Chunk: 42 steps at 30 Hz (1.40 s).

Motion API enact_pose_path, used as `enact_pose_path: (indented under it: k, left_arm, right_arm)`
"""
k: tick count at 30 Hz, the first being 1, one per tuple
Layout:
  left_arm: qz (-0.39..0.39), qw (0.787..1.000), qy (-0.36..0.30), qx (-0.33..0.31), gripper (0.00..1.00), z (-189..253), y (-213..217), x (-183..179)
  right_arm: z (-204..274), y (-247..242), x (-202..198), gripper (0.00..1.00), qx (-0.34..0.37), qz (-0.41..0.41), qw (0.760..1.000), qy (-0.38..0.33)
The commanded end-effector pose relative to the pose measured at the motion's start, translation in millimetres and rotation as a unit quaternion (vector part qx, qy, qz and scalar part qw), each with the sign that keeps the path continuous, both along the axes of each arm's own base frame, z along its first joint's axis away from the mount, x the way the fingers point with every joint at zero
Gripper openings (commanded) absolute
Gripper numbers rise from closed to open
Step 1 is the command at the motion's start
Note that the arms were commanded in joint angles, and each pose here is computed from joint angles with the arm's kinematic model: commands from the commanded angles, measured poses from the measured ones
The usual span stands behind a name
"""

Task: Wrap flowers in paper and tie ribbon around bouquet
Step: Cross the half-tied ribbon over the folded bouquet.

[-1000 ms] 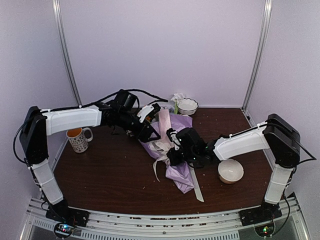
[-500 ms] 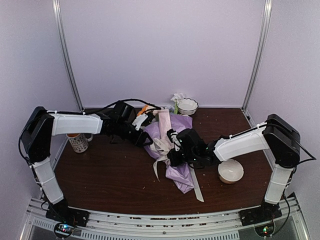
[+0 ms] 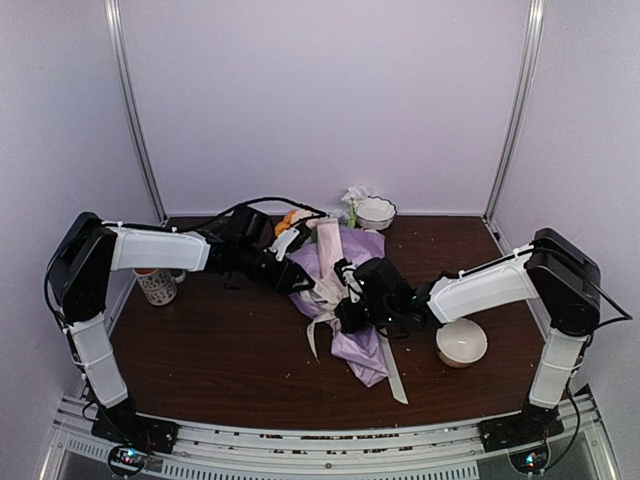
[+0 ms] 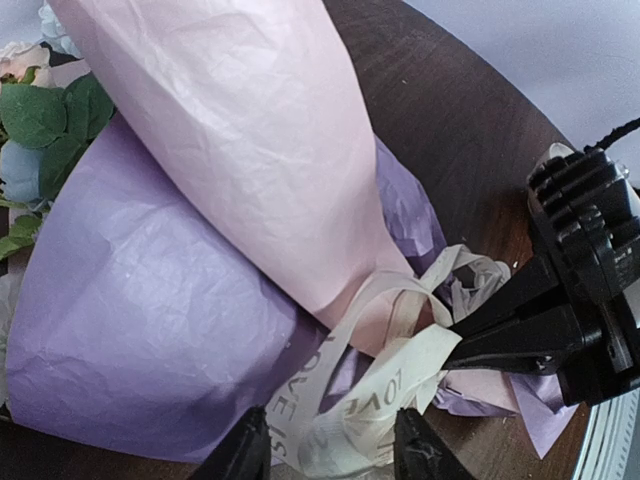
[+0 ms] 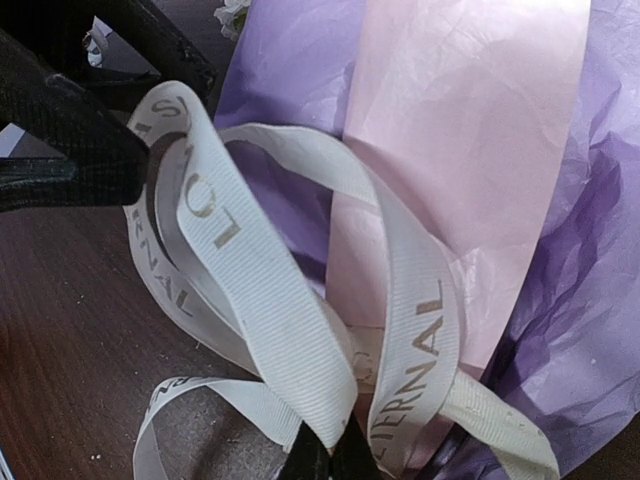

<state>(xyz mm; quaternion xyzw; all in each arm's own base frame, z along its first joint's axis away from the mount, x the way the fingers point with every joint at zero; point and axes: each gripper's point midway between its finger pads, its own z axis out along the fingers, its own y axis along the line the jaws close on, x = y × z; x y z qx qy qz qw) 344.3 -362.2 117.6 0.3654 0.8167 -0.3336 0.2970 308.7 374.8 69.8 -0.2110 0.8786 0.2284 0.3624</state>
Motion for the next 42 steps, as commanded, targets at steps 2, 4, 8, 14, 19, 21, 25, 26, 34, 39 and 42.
enact_pose_path:
  k: [2,4,8,14,19,21,25,26,34,39,42]
  left_arm:
    - [-0.01,1.0,-0.005,-0.006,0.33,1.7,-3.1,1.3]
    - [-0.012,1.0,-0.004,-0.006,0.14,1.8,-2.8,-0.3]
    - [-0.025,1.0,-0.011,-0.012,0.0,7.0,-5.0,-4.9]
    - [-0.048,0.998,-0.042,-0.019,0.0,23.6,-14.6,-11.2]
    - [-0.095,0.992,-0.086,0.0,0.0,37.0,-32.5,-23.1]
    - [-0.102,0.991,-0.091,0.011,0.0,33.4,-33.1,-23.8]
    - [-0.117,0.988,-0.099,0.034,0.0,28.9,-37.2,-24.5]
    - [-0.119,0.987,-0.105,0.039,0.0,29.4,-38.7,-23.7]
    - [-0.125,0.984,-0.113,0.056,0.0,26.1,-38.2,-21.8]
    - [-0.121,0.984,-0.111,0.062,0.0,21.6,-34.9,-22.4]
    - [-0.121,0.984,-0.113,0.061,0.0,22.3,-35.3,-21.9]
  right_arm:
    - [1.4,-3.3,0.7,0.0,0.005,-0.007,1.0,-0.001]
    - [2.2,-3.4,1.0,0.0,0.005,-0.008,1.0,-0.003]
    - [1.6,-4.2,0.9,0.0,0.004,-0.008,1.0,-0.003]
    - [12.4,2.3,-5.3,0.11,0.024,0.02,0.999,-0.014]
    - [55.4,6.7,-22.4,0.25,0.082,0.07,0.993,-0.051]
    - [75.1,5.7,-26.8,0.3,0.1,0.08,0.99,-0.057]
    - [93.2,1.7,-36.6,0.36,0.121,0.1,0.987,-0.046]
    - [95.6,-1.3,-38.5,0.36,0.126,0.103,0.986,-0.043]
    - [98.1,-51.9,-15.6,0.32,0.152,0.049,0.987,-0.016]
    - [71.2,-63.0,-14.9,0.38,0.108,0.043,0.993,0.01]
    - [47.8,-77.4,-16.7,0.42,0.076,0.018,0.997,0.025]
